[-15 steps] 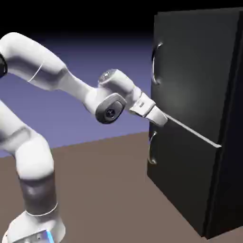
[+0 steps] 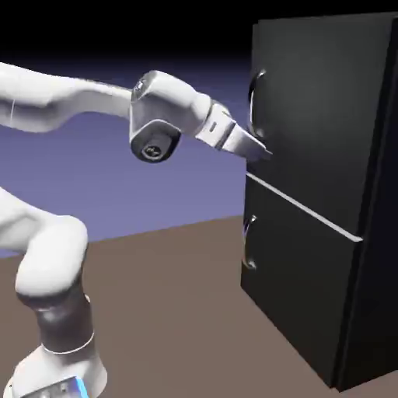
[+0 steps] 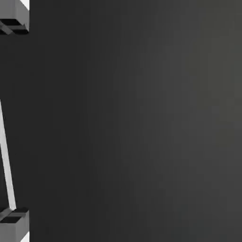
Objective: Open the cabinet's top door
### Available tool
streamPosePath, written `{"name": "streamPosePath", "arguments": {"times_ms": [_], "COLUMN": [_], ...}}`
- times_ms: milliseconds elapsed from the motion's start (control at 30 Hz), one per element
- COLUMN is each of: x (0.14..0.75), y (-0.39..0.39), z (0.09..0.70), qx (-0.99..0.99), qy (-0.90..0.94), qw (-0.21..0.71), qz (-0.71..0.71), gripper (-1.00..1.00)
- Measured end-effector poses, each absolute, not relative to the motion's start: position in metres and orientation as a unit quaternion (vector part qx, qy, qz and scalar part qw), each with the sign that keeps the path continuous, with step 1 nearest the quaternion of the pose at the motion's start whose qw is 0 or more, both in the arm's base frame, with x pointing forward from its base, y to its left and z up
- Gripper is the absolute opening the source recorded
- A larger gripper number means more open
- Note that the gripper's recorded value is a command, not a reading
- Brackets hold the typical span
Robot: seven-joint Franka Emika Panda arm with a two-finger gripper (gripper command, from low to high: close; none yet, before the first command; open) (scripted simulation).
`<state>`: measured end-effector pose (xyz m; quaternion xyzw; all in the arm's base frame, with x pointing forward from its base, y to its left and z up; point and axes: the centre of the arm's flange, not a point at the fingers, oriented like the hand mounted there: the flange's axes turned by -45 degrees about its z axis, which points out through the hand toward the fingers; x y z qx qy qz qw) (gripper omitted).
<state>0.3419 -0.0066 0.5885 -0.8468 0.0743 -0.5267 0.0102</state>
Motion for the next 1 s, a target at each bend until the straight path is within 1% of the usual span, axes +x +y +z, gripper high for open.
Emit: {"name": "streamPosePath", "arguments": {"times_ms": [267,500,733,1000], "x": [0.320,0.312,0.318,0.344], "y": [0.018,0.050,0.086,0.121], "z": [0.620,0.629,0.621,0.590], "qx": [-0.807,-0.772,-0.741,-0.710], "qy": [0.083,0.075,0.054,0.021], "qw": [0.014,0.011,0.003,-0.014], "qz": [-0.585,-0.631,-0.670,-0.704], "gripper": [0.00,0.00,0.00,0.00]}}
